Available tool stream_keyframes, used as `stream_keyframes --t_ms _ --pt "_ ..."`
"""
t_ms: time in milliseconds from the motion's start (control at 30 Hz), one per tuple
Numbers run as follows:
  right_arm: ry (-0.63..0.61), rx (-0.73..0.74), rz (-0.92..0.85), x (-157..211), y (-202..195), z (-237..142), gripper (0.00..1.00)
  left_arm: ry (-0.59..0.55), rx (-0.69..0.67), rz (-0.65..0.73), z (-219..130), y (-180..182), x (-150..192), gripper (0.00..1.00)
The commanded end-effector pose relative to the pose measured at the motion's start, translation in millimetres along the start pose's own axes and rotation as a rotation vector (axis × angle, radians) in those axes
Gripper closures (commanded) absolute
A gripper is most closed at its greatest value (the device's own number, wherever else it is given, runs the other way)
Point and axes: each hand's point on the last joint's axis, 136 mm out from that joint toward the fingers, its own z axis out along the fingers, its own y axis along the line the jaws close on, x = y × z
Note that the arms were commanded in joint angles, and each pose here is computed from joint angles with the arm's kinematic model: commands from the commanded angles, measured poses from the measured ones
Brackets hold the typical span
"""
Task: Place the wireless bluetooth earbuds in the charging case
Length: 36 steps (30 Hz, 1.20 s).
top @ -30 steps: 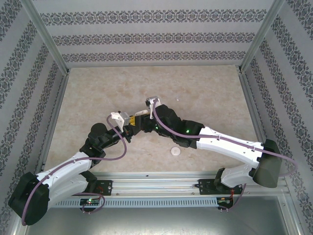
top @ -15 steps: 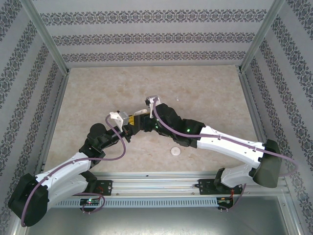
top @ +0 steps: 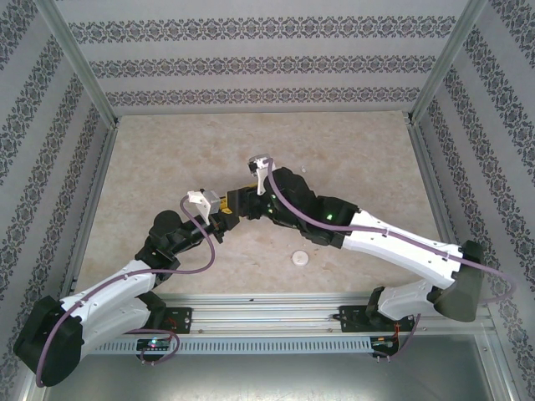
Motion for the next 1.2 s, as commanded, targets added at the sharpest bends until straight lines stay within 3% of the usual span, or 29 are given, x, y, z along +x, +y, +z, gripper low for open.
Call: stream_keyframes --t_ms 0,467,1167 --pt "-0.002 0.039 0.009 -16.6 -11.5 -16.7 0.51 -0.013 0.001 -0.009 -1.6 -3.0 -5.2 1.00" --pt "0.197 0.211 0.076 -16.2 -104.0 12.2 0.50 0.110 -0.030 -0.066 -9.7 7.3 27.9 1.00" --pt "0.443 0.302 0.095 -9.4 -227.4 139.2 0.51 0.186 -0.040 -0.083 5.7 22.8 59.9 1.00"
